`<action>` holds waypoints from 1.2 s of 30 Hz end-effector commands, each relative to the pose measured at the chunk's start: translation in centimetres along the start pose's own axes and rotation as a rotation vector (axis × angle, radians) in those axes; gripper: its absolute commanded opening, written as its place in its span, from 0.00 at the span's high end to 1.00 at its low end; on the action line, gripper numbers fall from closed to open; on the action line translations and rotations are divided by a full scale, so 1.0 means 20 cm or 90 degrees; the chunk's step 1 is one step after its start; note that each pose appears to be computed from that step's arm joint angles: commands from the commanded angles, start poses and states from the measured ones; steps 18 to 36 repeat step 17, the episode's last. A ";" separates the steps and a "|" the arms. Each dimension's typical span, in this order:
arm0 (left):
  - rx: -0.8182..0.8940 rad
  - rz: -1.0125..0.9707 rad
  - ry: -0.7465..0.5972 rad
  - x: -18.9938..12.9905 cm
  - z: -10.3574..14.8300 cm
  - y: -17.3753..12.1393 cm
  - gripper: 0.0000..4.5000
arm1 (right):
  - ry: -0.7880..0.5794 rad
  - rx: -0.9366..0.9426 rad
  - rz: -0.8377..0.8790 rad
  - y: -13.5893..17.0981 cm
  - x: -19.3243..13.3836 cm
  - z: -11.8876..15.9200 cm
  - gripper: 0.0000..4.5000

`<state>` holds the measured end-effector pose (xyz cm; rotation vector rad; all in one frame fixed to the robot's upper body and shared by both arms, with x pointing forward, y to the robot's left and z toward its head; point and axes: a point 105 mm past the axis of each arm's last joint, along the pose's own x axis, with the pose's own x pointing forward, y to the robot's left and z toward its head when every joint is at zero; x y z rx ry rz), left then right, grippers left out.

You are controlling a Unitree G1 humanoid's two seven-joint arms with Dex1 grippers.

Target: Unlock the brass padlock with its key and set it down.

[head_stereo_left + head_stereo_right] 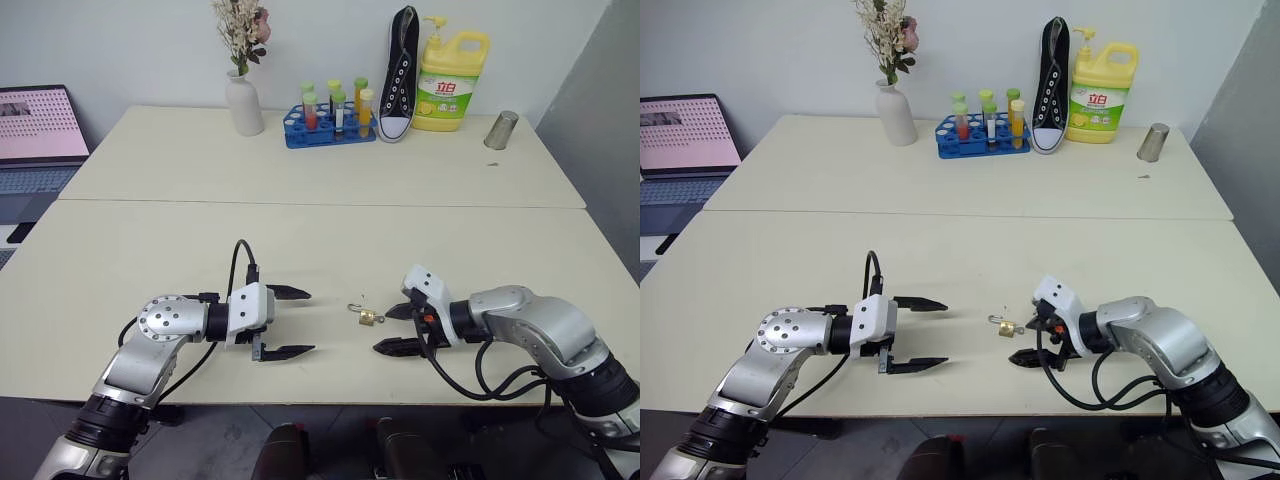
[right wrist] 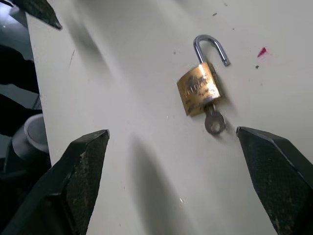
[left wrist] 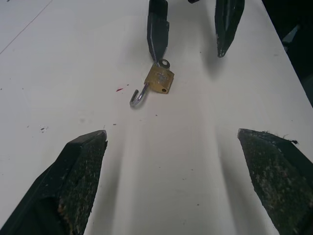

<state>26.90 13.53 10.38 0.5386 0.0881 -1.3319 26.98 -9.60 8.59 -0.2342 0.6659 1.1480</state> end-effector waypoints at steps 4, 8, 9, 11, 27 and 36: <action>0.022 0.048 0.013 -0.03 0.10 0.08 0.00 | -0.101 -0.092 -0.086 -0.07 -0.18 0.15 0.06; 0.006 0.033 -0.005 -0.03 0.16 0.09 0.00 | -0.122 -0.155 -0.060 0.01 -0.27 0.20 0.06; -0.002 0.025 -0.009 -0.02 0.18 0.09 0.00 | -0.125 -0.173 -0.048 0.04 -0.28 0.21 0.06; 0.002 0.012 -0.011 -0.02 0.19 0.09 0.00 | -0.103 -0.213 -0.047 0.05 -0.30 0.19 0.06; -0.001 -0.032 -0.006 -0.03 0.20 0.04 0.00 | -0.092 -0.228 -0.045 0.05 -0.30 0.16 0.06; -0.001 -0.032 -0.006 -0.03 0.20 0.04 0.00 | -0.092 -0.228 -0.045 0.05 -0.30 0.16 0.06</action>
